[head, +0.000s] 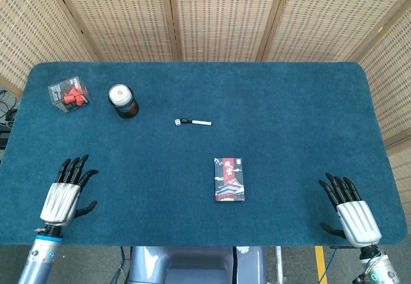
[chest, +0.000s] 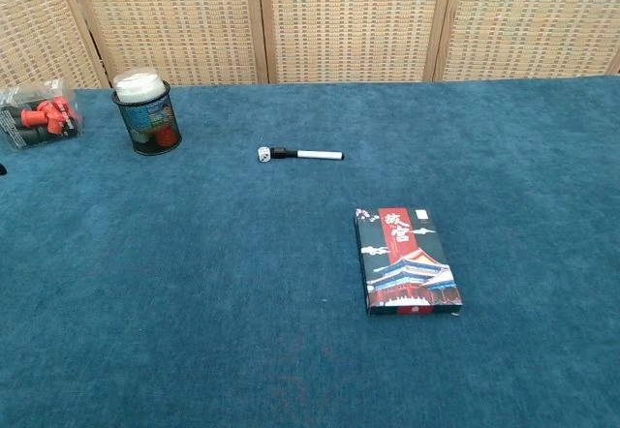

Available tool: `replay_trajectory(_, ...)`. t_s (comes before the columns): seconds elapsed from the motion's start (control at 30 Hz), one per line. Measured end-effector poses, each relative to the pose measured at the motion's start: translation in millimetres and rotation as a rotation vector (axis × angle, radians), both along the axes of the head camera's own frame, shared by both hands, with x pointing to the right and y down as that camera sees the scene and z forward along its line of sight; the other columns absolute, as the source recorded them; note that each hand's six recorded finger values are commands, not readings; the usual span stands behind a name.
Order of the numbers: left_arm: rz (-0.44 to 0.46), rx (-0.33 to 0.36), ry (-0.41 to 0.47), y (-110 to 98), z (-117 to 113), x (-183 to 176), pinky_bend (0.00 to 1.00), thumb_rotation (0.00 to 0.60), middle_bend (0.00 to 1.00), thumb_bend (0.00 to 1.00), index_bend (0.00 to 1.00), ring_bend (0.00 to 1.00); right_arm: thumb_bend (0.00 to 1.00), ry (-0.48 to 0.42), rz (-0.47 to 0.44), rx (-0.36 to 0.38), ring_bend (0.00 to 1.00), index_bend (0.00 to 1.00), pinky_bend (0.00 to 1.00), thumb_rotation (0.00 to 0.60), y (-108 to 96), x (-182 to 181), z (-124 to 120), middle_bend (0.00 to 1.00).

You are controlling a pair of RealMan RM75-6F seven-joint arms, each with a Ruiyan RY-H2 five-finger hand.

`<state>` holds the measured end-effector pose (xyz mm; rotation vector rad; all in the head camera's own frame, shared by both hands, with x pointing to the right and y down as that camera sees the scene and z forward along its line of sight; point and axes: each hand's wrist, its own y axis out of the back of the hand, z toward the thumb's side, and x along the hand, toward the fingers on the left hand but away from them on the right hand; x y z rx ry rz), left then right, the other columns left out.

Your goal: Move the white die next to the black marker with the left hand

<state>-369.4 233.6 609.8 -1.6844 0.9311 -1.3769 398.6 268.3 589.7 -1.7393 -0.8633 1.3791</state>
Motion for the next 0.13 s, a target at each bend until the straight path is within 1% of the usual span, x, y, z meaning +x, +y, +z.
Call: replay_trajectory(0.13, -0.015, 0.007, 0.0, -0.5, -2.2, -4.7, 0.0, 0.6, 0.0, 0.2, 0.24, 0.0, 0.18, -0.001, -0.007, 0.004, 0.0, 0.05, 0.0, 0.6, 0.1, -2.4, -1.3, 0.0)
